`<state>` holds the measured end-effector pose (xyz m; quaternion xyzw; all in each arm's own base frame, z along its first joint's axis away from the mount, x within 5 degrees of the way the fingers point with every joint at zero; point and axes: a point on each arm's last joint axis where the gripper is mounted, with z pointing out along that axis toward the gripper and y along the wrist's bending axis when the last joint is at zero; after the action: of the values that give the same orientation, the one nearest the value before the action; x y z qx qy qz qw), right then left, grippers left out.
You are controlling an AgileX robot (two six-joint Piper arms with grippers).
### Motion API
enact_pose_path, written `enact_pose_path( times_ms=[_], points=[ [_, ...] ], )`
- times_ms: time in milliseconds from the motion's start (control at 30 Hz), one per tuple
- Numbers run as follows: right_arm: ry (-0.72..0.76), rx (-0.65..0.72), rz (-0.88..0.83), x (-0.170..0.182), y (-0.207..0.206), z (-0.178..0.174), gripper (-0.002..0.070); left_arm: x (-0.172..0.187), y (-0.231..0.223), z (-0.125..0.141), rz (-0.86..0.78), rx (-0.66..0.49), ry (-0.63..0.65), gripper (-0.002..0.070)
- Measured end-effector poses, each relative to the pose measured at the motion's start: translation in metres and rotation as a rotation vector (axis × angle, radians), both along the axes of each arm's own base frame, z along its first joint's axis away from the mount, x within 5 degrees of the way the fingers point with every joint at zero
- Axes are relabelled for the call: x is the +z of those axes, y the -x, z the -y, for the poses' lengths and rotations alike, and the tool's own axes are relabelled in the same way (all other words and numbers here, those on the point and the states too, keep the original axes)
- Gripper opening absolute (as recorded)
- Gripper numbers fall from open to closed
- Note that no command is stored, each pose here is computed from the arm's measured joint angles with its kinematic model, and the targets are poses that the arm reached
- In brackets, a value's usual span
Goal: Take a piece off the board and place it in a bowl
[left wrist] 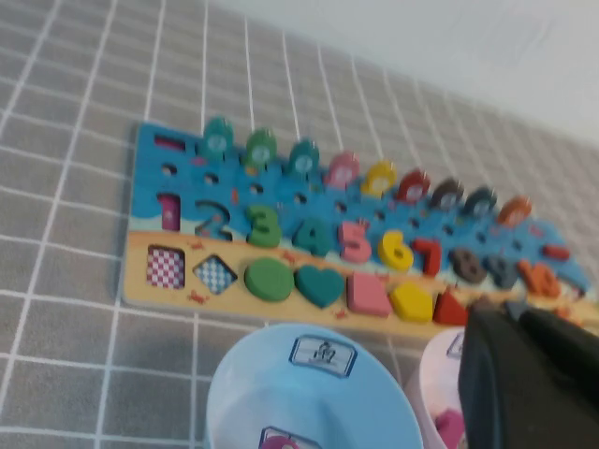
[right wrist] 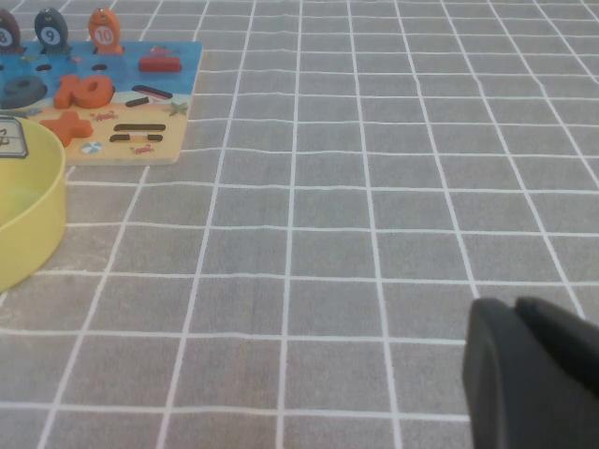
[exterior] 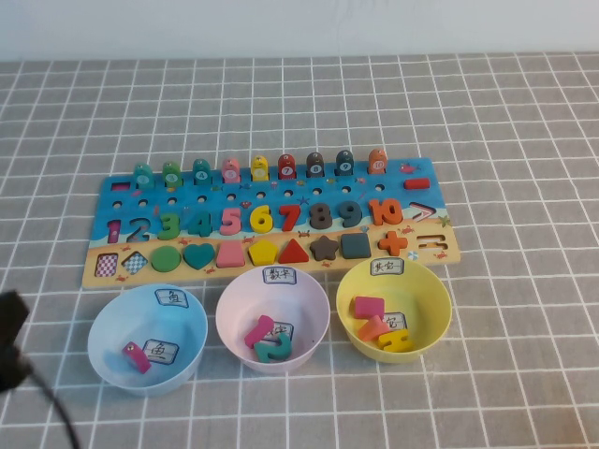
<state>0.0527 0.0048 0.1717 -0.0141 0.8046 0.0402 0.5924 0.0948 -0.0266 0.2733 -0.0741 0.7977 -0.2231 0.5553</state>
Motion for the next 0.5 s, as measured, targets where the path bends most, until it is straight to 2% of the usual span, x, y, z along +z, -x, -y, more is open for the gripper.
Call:
enact_pose_path(
  times_ms=[300,500],
  points=[
    [0.0,0.0,0.0,0.0,0.0,0.0,-0.0017,0.064,-0.083,0.014,-0.252,-0.111,-0.233,-0.0001],
    [0.0,0.0,0.002,0.0,0.0,0.0,-0.0017,0.086,-0.153,0.024,-0.395,-0.177,-0.312,-0.0001]
  ],
)
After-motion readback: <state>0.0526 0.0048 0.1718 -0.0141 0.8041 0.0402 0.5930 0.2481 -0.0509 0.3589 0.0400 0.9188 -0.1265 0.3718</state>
